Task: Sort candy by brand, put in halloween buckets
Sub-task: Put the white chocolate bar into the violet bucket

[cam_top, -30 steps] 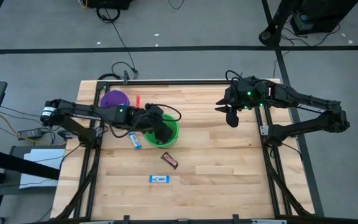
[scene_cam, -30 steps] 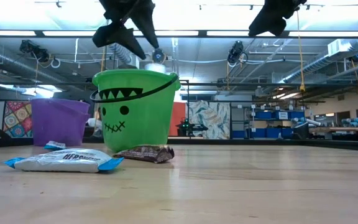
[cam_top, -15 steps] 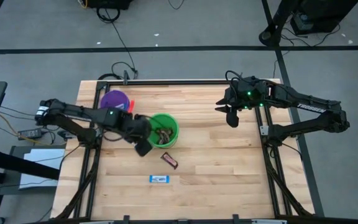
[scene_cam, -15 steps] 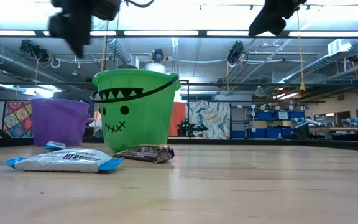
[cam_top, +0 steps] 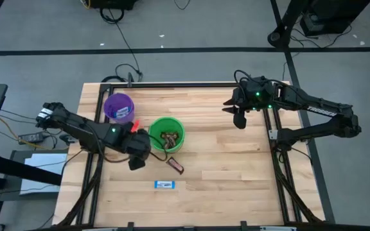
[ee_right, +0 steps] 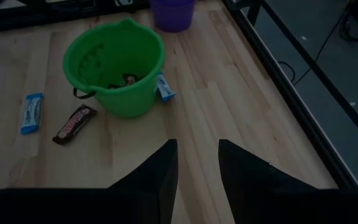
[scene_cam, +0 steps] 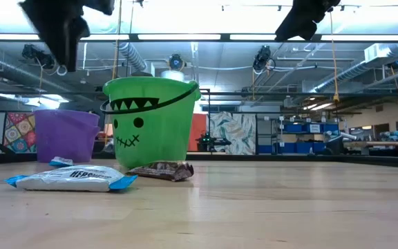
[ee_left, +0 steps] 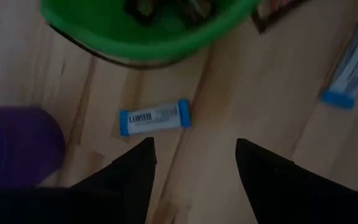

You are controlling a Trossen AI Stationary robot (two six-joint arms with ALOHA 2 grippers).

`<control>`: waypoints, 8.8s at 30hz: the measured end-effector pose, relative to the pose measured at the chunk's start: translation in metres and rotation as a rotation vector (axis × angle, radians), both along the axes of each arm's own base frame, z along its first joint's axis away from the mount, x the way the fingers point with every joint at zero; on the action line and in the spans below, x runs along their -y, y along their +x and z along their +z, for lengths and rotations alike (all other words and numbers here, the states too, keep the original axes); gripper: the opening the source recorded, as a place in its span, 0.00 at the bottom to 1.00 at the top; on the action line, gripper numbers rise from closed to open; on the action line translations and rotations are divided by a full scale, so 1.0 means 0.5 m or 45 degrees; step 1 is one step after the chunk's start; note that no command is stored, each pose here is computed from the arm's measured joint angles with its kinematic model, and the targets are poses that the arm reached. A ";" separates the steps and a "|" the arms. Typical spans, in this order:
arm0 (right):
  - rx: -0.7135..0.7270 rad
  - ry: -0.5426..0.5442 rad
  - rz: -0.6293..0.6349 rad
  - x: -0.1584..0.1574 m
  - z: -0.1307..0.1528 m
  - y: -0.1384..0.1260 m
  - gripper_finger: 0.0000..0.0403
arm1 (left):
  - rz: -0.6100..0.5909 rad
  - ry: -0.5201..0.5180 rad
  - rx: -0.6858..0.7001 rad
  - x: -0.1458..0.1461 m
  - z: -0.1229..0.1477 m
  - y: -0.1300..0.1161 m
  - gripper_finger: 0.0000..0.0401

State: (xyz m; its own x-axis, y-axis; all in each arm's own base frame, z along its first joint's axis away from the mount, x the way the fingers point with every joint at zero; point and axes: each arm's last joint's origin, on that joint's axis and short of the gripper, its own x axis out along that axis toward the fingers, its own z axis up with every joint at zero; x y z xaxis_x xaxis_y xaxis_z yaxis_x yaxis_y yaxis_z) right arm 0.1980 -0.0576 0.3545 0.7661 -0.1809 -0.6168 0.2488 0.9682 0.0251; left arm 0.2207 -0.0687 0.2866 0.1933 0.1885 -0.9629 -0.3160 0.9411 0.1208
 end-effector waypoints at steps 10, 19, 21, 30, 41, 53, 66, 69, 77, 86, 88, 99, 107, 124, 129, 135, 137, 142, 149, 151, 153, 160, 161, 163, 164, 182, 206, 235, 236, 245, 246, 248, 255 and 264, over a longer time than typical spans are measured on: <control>0.005 0.003 -0.003 0.000 0.001 0.000 0.32 | -0.319 0.083 -0.312 0.041 -0.109 -0.009 0.56; 0.024 0.018 -0.017 0.001 0.002 0.002 0.32 | -0.695 0.331 -0.556 0.063 -0.216 0.017 0.56; 0.028 0.032 -0.016 0.000 0.002 0.002 0.32 | -0.776 0.341 -0.595 0.069 -0.241 0.023 0.56; 0.047 0.116 -0.018 -0.002 0.002 0.002 0.32 | -0.876 0.512 -0.741 0.073 -0.312 0.027 0.56; 0.050 0.133 -0.022 -0.003 0.002 0.003 0.32 | -0.993 0.492 -0.757 0.075 -0.323 0.031 0.55; 0.085 0.152 -0.021 -0.003 0.006 0.005 0.32 | -1.010 0.449 -0.763 0.075 -0.326 0.029 0.38; 0.092 0.165 -0.090 -0.008 0.007 0.007 0.32 | -0.889 0.432 -0.665 0.085 -0.313 0.047 0.02; 0.102 0.181 -0.199 -0.004 0.007 0.006 0.32 | -0.880 0.431 -0.629 0.089 -0.309 0.055 0.01; 0.135 0.271 -0.329 -0.001 0.007 0.006 0.32 | -0.899 0.440 -0.640 0.095 -0.305 0.052 0.00; 0.099 0.167 -0.167 -0.021 0.007 0.011 0.32 | -0.822 0.437 -0.685 0.102 -0.269 0.059 0.00; 0.093 0.158 -0.109 -0.027 0.007 0.012 0.32 | -0.818 0.440 -0.712 0.105 -0.250 0.063 0.00; 0.073 0.089 0.072 -0.065 0.007 0.019 0.32 | -0.692 0.409 -0.630 0.124 -0.173 0.094 0.01; 0.073 0.115 0.132 -0.096 0.007 0.021 0.32 | -0.680 0.347 -0.749 0.114 -0.216 0.064 0.12; 0.161 0.088 0.094 -0.109 0.018 0.029 0.32 | -0.857 0.648 -0.875 0.068 -0.309 0.002 0.54; 0.161 0.078 0.083 -0.108 0.018 0.029 0.32 | -0.880 0.650 -0.832 0.079 -0.291 0.021 0.56; 0.156 -0.021 0.094 -0.106 0.019 0.030 0.32 | -0.980 0.676 -0.714 0.096 -0.283 0.046 0.56; 0.148 -0.060 0.070 -0.102 0.014 0.031 0.32 | -1.023 0.671 -0.661 0.104 -0.285 0.055 0.56; 0.095 -0.037 0.033 -0.098 -0.015 0.033 0.32 | -1.188 0.679 -0.636 0.120 -0.285 0.061 0.56; 0.025 0.049 0.058 -0.115 -0.064 0.035 0.32 | -1.234 0.699 -0.712 0.109 -0.308 0.040 0.56; 0.046 0.075 0.060 -0.118 -0.073 0.038 0.32 | -1.236 0.724 -0.734 0.102 -0.321 0.029 0.56; 0.088 0.102 0.075 -0.122 -0.075 0.043 0.32 | -1.237 0.753 -0.766 0.093 -0.334 0.017 0.56; 0.211 0.134 0.099 -0.124 -0.065 0.054 0.32 | -1.190 0.786 -0.766 0.078 -0.360 -0.009 0.56; 0.221 0.134 0.100 -0.124 -0.064 0.054 0.32 | -1.190 0.787 -0.762 0.077 -0.361 -0.010 0.56; 0.245 0.136 0.103 -0.124 -0.061 0.056 0.32 | -1.189 0.785 -0.755 0.076 -0.365 -0.012 0.55; 0.262 0.140 0.108 -0.125 -0.059 0.057 0.32 | -1.188 0.778 -0.754 0.075 -0.367 -0.013 0.54; 0.467 0.217 0.145 -0.141 -0.030 0.068 0.32 | -1.159 0.640 -0.766 0.076 -0.374 -0.019 0.03; 0.457 0.163 0.181 -0.151 -0.031 0.068 0.32 | -0.736 0.444 -0.872 0.074 -0.213 -0.046 0.00; 0.535 0.104 0.297 -0.182 -0.018 0.068 0.32 | 0.327 -0.108 0.704 -0.011 0.172 -0.097 0.00; 0.535 0.104 0.299 -0.183 -0.018 0.068 0.32 | 0.335 -0.124 0.727 -0.014 0.177 -0.104 0.00; 0.533 0.103 0.316 -0.187 -0.018 0.067 0.32 | 0.357 -0.326 1.124 -0.040 0.248 -0.157 0.00; 0.533 0.098 0.318 -0.187 -0.018 0.067 0.32 | 0.356 -0.344 1.162 -0.043 0.255 -0.166 0.00; 0.532 0.086 0.324 -0.187 -0.018 0.067 0.32 | 0.364 -0.354 1.198 -0.052 0.262 -0.183 0.00; 0.531 0.074 0.330 -0.187 -0.018 0.067 0.32 | 0.540 -0.070 1.276 -0.094 0.263 -0.247 0.00; 0.530 0.074 0.330 -0.187 -0.018 0.067 0.32 | 0.947 0.314 1.276 -0.138 0.225 -0.316 0.00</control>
State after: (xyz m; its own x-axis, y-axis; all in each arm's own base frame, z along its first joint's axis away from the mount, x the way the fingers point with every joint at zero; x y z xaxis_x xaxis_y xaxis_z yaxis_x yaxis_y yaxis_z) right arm 0.2316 0.0359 0.3455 0.9650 0.0737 -0.2518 -0.0426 0.9910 0.1268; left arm 0.0625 0.0002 0.3992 0.5844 0.7167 -0.3805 -0.8098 0.4852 -0.3300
